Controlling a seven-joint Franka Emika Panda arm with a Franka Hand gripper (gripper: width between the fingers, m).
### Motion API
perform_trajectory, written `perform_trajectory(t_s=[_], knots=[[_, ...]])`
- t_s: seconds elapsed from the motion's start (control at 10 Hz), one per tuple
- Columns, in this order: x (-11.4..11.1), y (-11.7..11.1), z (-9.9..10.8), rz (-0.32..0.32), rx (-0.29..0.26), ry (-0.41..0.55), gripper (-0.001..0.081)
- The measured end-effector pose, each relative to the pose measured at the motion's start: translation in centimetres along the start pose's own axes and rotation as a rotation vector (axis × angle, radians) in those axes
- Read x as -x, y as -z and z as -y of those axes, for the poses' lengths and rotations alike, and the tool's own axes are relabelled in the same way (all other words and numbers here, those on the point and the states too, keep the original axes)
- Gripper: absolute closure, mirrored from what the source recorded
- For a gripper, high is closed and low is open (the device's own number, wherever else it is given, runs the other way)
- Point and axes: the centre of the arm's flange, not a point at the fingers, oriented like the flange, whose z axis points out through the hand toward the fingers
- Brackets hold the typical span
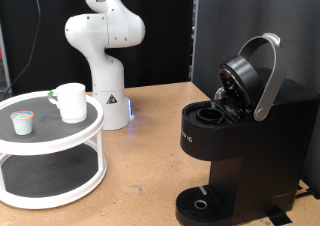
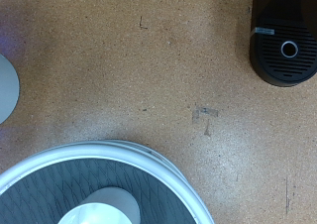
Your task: Make a cup of coffee with the keurig machine
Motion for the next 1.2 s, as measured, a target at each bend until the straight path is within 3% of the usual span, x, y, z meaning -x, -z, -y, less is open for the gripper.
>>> perform_trajectory(t_s=[0.3, 0.8, 1.2], knots=[[0.7, -0.5, -0.2, 0.025, -0.023, 0.034, 0.0001], [6.8, -0.1, -3.1, 0.052, -0.022, 0.083, 0.0001], [7.5, -0.3, -3.5, 0.041, -0.025, 0.099, 0.0001]])
